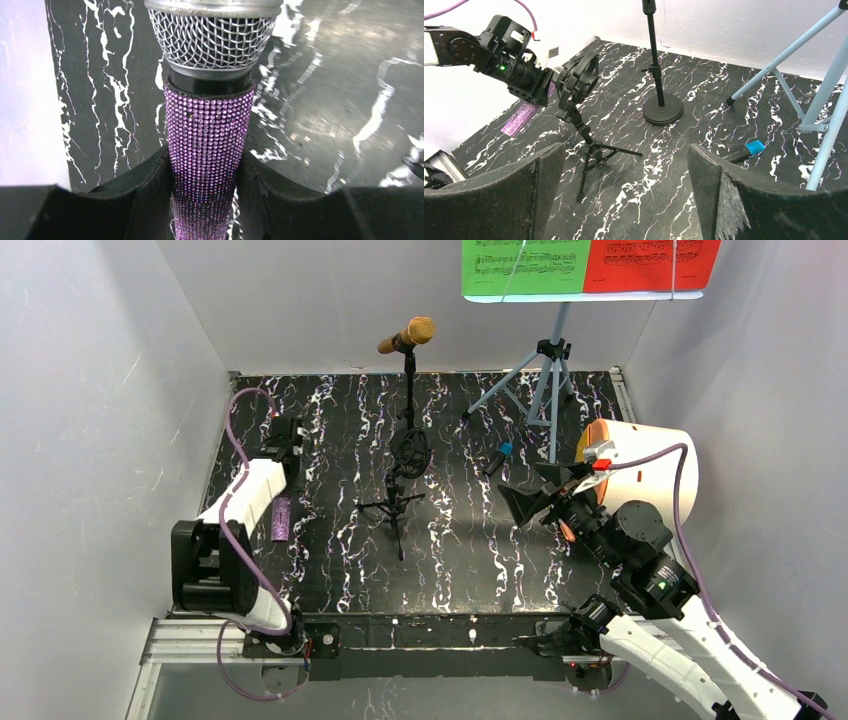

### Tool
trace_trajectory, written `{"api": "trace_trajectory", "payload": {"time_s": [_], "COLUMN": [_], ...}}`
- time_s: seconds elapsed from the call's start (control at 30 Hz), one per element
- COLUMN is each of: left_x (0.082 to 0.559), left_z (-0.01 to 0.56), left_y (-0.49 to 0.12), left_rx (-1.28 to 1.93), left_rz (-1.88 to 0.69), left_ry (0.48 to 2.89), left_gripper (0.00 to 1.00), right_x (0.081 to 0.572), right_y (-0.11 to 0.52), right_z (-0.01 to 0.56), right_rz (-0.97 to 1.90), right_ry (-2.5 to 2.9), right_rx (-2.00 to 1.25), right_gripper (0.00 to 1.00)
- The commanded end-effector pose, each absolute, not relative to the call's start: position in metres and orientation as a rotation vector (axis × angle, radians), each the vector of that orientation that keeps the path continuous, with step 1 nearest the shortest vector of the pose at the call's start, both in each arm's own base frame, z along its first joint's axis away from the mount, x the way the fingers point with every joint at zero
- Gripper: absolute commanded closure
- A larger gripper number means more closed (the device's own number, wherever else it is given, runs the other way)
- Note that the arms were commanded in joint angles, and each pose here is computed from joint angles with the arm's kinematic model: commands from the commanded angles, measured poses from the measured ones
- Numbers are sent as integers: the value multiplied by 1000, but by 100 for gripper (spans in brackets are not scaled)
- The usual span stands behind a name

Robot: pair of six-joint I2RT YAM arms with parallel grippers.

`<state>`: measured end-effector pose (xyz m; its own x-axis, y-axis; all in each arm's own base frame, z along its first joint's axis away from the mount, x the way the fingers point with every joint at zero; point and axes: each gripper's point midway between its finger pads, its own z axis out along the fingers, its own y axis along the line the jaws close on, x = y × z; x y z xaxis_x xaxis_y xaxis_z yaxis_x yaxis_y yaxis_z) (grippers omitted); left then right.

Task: Pack up the instrument practice props
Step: Place the microphone at the center of the board.

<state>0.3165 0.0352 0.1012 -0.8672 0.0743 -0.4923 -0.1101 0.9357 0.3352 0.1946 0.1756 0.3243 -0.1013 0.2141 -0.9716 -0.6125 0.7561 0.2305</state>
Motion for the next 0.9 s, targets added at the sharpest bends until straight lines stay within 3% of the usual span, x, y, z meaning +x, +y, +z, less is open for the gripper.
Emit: {"api": "trace_trajectory", "payload": {"time_s": [0.0, 0.2, 0.43, 0.6, 0.73, 0.87], "left_x": [327, 308, 290, 287, 285, 282], "left_z": [95, 73, 36, 20, 10, 7], "left_y": [63, 105, 118, 115, 113, 112], "left_rx": [-144, -188, -311, -374, -391, -413], "left_rz": [477, 695, 644, 574, 537, 531], "left_ry": [2541, 2602, 2690, 2745, 2789, 2809], "left_gripper": [100, 100, 97, 78, 53, 41], "right_x": [196, 195, 197, 198, 198, 199], "right_y": [169, 168, 172, 169, 164, 159], "right_z": [327, 326, 322, 321, 323, 324], "right_rz": [684, 681, 676, 668, 656, 646], "right_ry": [1498, 1488, 1510, 1509, 1505, 1501], "right_rx": [-328, -334, -351, -340, -320, -287], "right_gripper": [1, 1, 1, 1, 1, 1]}}
